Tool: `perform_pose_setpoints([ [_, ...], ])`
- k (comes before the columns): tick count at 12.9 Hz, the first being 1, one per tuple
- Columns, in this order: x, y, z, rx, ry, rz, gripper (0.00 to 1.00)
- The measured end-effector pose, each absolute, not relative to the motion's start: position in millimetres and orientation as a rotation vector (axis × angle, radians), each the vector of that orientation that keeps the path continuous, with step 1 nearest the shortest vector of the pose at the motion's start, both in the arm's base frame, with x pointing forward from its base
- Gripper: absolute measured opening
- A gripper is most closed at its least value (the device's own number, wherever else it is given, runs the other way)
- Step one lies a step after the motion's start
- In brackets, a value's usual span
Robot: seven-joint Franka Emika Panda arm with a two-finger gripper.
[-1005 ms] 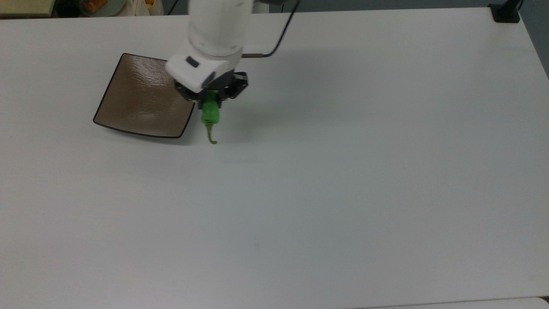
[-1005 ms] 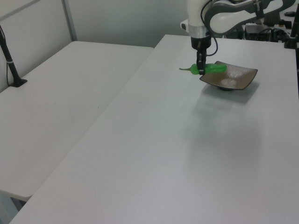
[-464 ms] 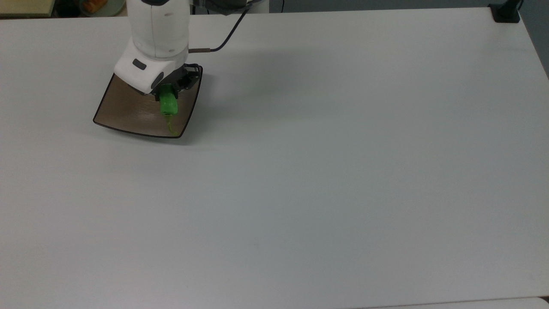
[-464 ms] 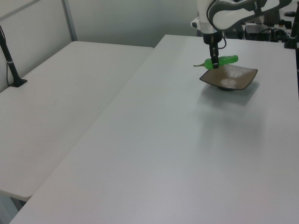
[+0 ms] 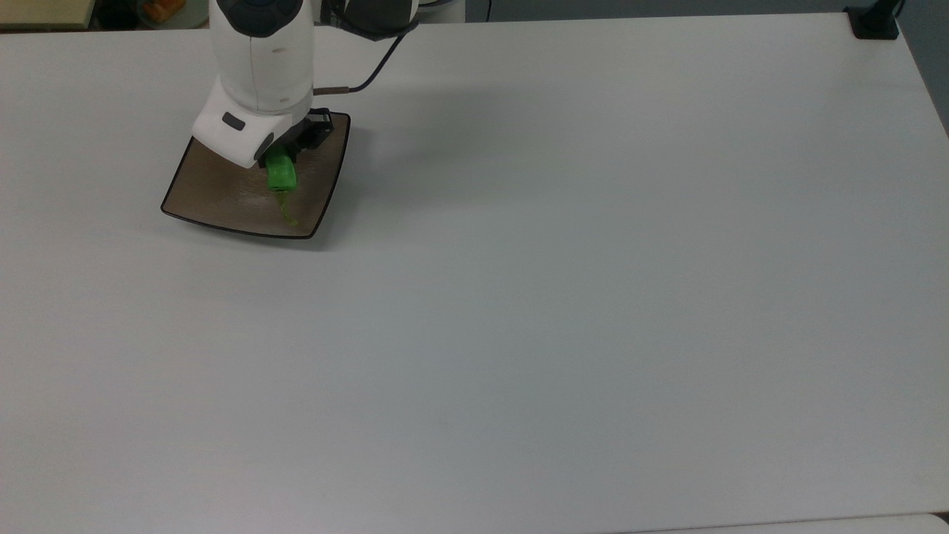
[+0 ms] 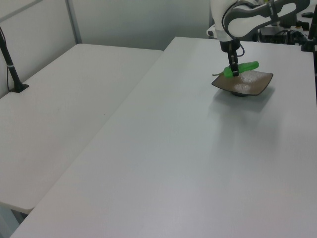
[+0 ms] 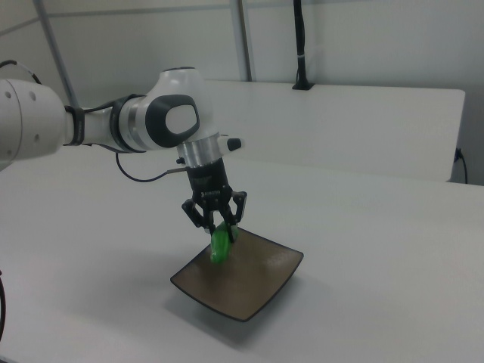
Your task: Chili peppers are placed on a ceramic plate
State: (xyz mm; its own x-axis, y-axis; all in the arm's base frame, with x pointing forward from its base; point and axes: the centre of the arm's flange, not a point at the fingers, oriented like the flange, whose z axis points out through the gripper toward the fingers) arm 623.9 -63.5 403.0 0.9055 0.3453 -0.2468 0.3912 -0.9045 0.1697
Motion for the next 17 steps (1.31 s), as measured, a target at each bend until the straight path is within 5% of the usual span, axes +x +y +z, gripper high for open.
perform_pose_setpoints([
  [3, 621.9, -66.4, 399.4, 2.853, 0.554, -0.325, 0.41],
  [8, 622.0, -67.5, 400.1, 2.854, 0.551, -0.323, 0.97],
  [17, 629.5, -40.1, 441.8, 2.985, 0.253, -0.145, 1.0],
])
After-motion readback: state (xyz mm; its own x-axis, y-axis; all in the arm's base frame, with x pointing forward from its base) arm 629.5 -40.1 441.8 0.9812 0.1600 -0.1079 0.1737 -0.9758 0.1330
